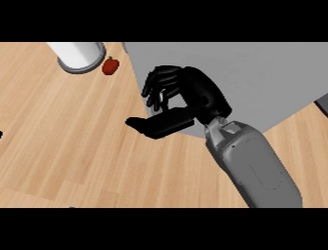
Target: Pick up the bottled water, place it into the cabinet and close the cabinet
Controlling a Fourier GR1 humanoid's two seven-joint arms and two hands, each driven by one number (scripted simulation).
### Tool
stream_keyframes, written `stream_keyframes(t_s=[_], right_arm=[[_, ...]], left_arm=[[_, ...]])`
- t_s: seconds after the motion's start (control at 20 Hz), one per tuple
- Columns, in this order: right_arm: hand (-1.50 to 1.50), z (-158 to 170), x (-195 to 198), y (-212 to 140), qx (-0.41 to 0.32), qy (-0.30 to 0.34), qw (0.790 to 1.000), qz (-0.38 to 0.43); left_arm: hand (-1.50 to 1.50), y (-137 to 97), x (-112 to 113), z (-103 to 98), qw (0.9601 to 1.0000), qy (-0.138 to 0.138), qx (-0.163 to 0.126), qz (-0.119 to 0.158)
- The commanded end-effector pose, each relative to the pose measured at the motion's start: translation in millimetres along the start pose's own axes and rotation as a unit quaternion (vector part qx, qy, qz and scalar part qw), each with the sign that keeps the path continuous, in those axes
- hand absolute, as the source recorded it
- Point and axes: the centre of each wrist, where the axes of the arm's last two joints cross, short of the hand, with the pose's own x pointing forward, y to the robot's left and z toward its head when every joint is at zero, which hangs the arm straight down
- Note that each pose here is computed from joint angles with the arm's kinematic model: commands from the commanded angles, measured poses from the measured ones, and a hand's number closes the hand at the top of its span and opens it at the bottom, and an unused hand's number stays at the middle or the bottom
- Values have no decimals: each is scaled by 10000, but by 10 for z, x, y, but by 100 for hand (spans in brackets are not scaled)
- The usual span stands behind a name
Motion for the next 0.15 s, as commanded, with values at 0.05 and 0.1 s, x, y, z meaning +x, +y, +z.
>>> stream_keyframes(t_s=[0.05,0.1], right_arm=[[-150,-317,300,-164,-821,-382,9954,-318],[-150,-337,319,-182,-817,-364,9954,-355]], left_arm=[[-150,37,20,-9,10000,-47,17,-9],[-150,13,-18,25,9999,-19,109,69]])
